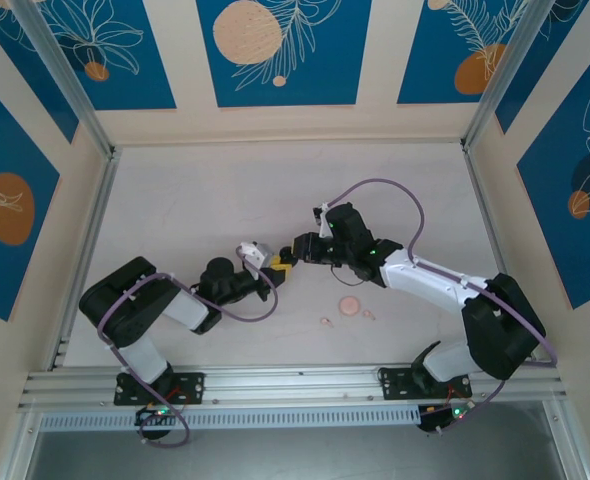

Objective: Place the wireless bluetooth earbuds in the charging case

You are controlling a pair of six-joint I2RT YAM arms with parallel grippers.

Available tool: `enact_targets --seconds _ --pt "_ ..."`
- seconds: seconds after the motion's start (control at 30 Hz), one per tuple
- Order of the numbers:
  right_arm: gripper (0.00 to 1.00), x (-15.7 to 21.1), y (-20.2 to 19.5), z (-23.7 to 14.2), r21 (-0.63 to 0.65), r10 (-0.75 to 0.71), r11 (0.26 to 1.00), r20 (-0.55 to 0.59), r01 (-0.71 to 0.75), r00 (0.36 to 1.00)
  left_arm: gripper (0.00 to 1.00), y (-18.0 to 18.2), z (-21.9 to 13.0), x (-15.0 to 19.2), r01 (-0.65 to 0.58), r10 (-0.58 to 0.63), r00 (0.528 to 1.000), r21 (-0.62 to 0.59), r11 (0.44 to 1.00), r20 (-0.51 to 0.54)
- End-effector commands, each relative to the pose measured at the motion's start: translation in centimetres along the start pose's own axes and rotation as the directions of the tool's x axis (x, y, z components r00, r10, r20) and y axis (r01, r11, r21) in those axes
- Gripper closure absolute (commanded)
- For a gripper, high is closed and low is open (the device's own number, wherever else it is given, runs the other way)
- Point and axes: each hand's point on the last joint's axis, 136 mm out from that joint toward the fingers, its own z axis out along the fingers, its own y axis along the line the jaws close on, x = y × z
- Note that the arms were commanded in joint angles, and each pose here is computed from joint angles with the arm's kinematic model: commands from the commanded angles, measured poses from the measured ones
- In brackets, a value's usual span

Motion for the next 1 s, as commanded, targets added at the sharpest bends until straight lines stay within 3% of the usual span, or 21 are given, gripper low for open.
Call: enact_targets --seconds 0.0,0.97 --pt "0.81 -0.4 0.4 0.5 -0.013 -0.004 1.000 0.021 0.004 1.000 0.92 -1.0 0.3 -1.4 -0.004 0.001 0.999 0.045 0.999 0.052" --pt "0.81 1.8 -1.0 -0.3 -0.001 -0.015 1.000 -0.014 0.015 1.000 0.92 -0.6 0.3 -2.5 0.002 -0.004 0.995 0.021 1.000 0.099"
